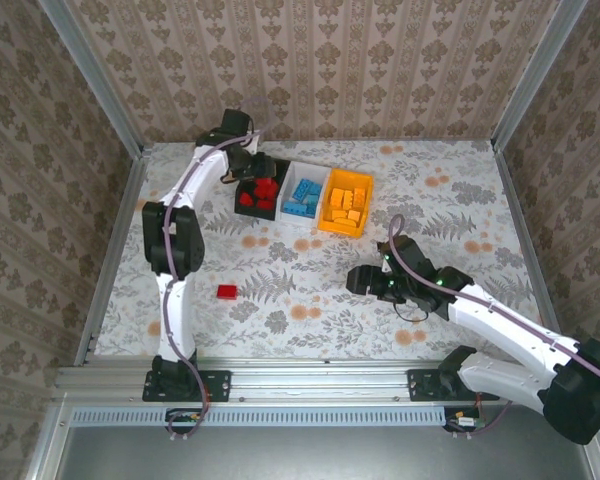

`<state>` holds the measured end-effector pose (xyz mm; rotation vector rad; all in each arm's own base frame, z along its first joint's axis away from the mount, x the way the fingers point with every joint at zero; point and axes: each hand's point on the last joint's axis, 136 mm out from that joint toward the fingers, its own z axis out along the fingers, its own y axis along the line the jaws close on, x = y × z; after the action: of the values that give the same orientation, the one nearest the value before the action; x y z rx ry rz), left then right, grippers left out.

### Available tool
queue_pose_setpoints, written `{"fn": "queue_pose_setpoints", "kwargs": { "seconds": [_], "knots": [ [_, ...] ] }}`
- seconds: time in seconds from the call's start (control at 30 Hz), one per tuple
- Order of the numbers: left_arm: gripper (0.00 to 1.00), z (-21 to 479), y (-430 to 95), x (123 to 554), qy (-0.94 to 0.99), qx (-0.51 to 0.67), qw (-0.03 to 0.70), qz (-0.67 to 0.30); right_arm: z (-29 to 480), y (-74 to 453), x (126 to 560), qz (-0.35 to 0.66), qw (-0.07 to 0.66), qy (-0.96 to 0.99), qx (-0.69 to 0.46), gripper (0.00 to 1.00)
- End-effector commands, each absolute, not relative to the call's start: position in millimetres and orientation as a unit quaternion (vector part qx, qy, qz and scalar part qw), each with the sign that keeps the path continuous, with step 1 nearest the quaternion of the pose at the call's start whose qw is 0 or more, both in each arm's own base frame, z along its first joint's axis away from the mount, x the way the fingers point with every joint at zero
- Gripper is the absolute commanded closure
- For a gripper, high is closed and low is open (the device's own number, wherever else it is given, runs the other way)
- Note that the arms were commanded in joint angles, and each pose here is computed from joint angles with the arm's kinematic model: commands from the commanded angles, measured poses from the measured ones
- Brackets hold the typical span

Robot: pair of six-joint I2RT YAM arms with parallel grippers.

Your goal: Sort the legos into containers by color

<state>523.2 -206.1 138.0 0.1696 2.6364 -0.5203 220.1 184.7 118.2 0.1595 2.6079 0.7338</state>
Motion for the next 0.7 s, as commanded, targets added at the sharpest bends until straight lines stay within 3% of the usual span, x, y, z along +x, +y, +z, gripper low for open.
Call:
{"fn": "queue_pose_setpoints", "kwargs": {
  "seconds": [0.0, 0.3, 0.67],
  "knots": [
    [0.50, 145, -194, 523, 0.959, 0.069, 0.219, -0.164, 108, 174, 211, 0.242, 0.203, 0.946, 0.069, 0.22],
    [0.45, 164, -172, 490, 0.962, 0.077, 0.223, -0.137, 110, 186, 224, 0.245, 0.200, 0.947, 0.056, 0.22],
    [0.32, 145, -123, 334, 0.980, 0.047, 0.169, -0.097, 110, 210, 244, 0.246, 0.175, 0.953, 0.017, 0.20]
  ]
}}
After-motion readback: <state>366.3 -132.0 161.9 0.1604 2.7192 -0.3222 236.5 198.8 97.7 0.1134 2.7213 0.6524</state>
